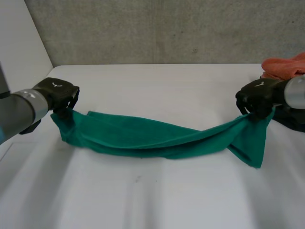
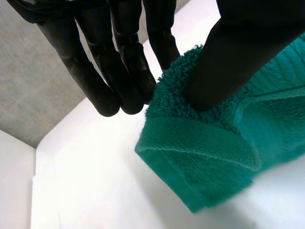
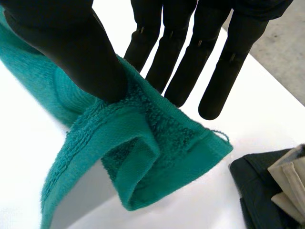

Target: Fold the laundry.

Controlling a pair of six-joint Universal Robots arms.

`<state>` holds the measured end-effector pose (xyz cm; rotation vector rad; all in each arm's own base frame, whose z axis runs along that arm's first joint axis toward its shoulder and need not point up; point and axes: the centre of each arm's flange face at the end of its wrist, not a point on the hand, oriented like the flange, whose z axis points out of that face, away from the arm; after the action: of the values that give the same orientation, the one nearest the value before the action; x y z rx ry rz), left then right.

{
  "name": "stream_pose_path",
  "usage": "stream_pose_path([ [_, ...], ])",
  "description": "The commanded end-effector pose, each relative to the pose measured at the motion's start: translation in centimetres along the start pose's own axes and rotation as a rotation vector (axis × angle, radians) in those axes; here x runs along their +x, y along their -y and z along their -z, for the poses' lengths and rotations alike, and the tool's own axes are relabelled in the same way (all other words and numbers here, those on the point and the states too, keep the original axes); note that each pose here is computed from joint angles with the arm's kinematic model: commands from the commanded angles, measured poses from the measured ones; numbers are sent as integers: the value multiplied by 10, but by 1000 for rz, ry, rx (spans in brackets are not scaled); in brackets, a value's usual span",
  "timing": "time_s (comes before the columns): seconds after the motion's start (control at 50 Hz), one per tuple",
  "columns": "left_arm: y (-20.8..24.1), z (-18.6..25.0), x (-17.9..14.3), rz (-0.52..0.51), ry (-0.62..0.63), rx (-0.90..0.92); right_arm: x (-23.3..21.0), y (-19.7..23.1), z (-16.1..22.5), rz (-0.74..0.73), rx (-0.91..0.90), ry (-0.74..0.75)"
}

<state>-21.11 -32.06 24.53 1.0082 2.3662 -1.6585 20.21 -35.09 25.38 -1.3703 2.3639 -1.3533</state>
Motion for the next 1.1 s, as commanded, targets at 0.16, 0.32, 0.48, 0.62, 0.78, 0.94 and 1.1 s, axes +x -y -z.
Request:
stream_pose_path([
  [0.16,166,21,-84,227,321,802,78,110,7,-86,861,-626],
  [0.32,140,-1,-69,245,306,732,70,103,-1,-48,1046,-572],
  [0.48,53,-39,-20,208,197,411,23,31,-63,-108,706,-288],
  [0.62,-23,-63,30,187,73,191,-30,-50,-104,-54,313,-102],
  [0.78,-37,-54,31,182,57,148,-40,-72,-94,2,129,-49],
  [0.94,-7,-28,15,186,73,251,-36,-57,-81,-77,136,-78],
  [1.1,0,-20,16,188,64,263,-38,-49,-88,-42,156,-77],
])
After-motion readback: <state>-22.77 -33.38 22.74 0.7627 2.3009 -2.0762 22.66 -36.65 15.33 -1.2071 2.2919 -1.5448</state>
